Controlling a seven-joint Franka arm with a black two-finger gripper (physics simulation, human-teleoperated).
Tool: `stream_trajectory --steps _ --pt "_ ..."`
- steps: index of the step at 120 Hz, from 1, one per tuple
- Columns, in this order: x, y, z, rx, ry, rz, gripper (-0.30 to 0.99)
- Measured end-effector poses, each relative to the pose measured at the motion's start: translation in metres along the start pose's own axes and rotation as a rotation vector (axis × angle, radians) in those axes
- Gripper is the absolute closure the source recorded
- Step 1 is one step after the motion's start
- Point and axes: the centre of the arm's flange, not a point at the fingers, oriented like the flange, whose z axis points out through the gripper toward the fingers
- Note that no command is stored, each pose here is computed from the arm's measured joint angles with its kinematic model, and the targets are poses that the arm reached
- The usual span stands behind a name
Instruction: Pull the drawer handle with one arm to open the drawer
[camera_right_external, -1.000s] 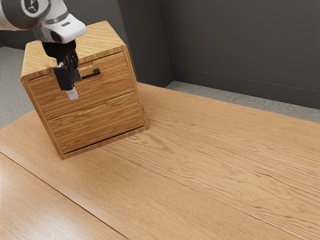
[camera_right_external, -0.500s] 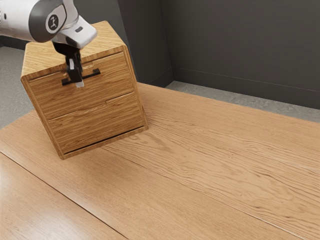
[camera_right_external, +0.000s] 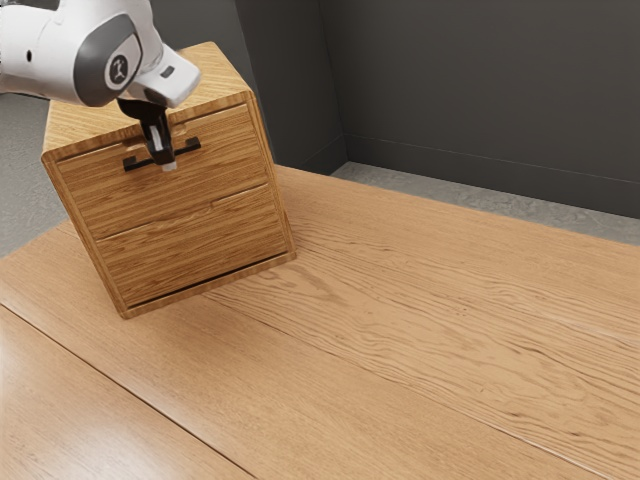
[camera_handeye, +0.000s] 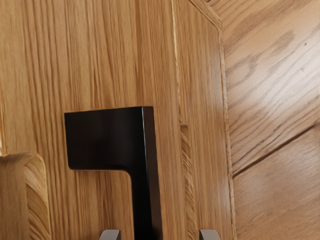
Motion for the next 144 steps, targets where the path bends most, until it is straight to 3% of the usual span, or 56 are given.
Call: stream_trajectory --steps 59,88,144 --pt "-0.011 0.036 -0.010 -0.029 0.036 -0.026 0.77" --pt "-0.020 0.076 -0.044 -0.012 0.093 -0.016 0.79" --pt "-0.023 0.129 -0.057 -0.039 0.127 -0.003 0.79"
